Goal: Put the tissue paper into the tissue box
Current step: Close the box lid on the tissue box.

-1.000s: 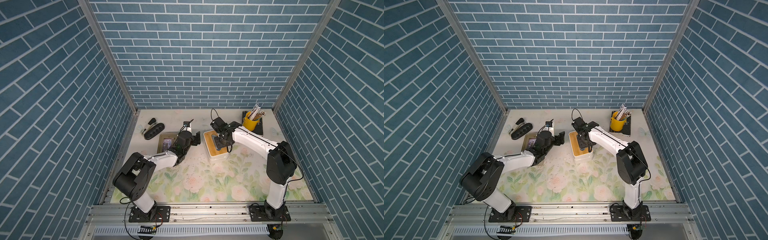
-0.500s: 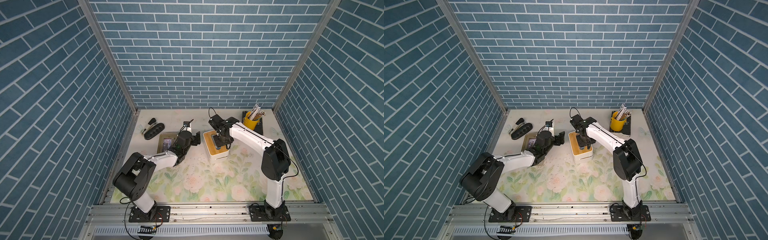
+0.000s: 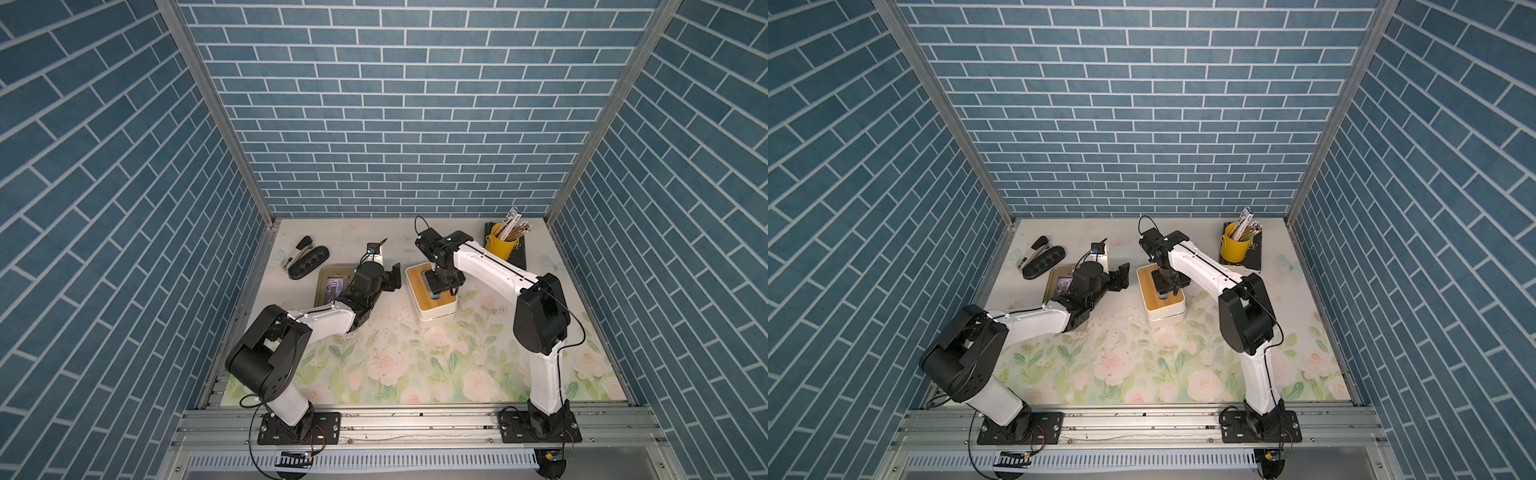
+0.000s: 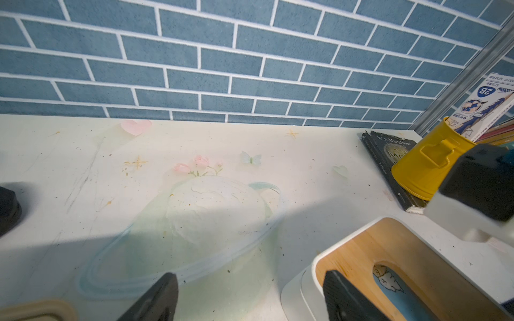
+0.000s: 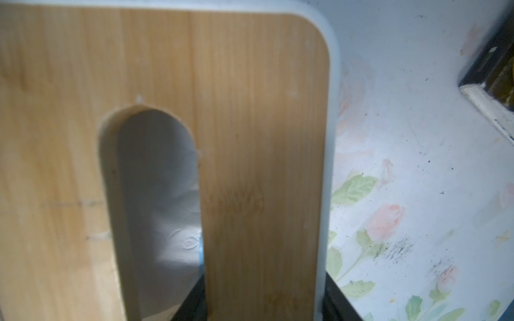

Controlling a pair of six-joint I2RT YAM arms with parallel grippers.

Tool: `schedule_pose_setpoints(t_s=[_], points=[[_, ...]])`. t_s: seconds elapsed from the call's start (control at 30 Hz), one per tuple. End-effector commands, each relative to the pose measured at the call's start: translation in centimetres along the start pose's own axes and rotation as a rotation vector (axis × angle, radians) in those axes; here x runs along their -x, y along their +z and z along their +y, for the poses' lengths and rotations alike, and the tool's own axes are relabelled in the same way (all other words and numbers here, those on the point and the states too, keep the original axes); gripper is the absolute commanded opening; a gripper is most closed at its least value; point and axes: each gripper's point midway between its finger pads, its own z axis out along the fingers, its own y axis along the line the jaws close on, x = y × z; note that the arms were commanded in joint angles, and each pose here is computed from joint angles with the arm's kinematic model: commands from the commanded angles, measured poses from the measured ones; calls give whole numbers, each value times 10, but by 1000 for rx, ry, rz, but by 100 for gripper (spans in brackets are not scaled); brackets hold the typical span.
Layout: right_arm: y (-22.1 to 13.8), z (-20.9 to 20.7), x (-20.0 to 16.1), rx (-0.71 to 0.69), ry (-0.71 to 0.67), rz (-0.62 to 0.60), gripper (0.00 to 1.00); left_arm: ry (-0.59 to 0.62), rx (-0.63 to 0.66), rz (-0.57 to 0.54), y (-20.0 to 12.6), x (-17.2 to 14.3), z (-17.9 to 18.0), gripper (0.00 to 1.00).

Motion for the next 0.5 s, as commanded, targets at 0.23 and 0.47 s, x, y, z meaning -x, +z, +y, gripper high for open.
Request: schedule_pose_setpoints(t_s=[0.23,0.47], points=[[32,2,-14,-2,-47,53,18,10,-5,-3,0,1,0,87],[64,7,-37,-1,-44,64,18,15,-12,21,7,-6,-3,87]])
